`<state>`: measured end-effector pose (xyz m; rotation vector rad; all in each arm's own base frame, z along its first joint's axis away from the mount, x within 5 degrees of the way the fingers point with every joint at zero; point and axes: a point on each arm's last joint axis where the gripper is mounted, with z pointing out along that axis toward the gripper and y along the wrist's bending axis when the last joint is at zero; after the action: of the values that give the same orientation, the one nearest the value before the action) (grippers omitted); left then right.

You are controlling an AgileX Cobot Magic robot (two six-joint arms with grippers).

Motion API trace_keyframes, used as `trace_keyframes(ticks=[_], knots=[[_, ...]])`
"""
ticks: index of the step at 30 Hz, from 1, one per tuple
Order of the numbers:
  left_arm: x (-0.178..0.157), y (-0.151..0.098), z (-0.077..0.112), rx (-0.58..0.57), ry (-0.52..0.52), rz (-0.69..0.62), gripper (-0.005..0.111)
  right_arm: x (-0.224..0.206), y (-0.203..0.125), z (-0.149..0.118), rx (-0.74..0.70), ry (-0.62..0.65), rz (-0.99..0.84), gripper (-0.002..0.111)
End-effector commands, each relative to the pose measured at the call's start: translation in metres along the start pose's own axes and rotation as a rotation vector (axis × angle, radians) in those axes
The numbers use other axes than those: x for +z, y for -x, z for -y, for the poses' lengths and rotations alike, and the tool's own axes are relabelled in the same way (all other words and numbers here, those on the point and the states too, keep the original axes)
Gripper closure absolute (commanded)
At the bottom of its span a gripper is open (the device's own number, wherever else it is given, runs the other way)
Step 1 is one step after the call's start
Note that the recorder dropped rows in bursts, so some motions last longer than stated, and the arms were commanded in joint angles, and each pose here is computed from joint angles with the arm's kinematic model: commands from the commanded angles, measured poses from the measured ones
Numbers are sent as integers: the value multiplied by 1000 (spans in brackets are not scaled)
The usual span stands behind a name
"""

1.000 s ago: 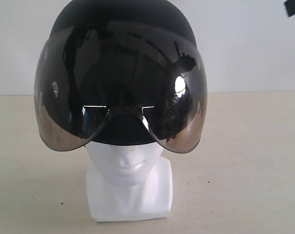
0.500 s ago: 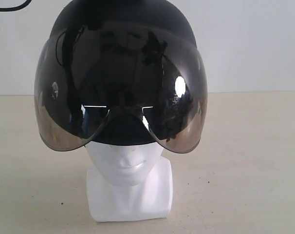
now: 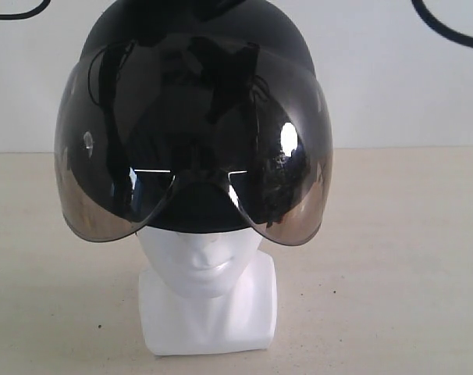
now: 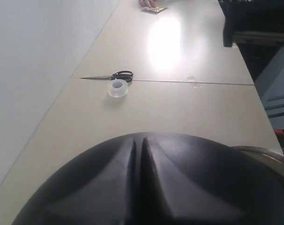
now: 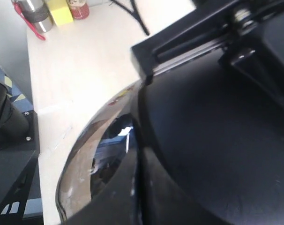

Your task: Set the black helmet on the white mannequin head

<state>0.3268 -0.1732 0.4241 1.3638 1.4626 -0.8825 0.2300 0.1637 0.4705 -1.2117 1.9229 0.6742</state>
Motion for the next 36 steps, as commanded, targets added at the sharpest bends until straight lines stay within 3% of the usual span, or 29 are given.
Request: trace_keyframes(ticks=[1, 29, 36], knots=[[-7, -3, -5, -5, 22, -26, 102, 5, -1, 2, 16, -6, -21, 108], [-7, -4, -5, -10, 23, -26, 102, 17, -2, 18, 20, -88, -33, 108], [-7, -4, -5, -12, 23, -26, 102, 26, -9, 20, 44, -42, -108, 108]])
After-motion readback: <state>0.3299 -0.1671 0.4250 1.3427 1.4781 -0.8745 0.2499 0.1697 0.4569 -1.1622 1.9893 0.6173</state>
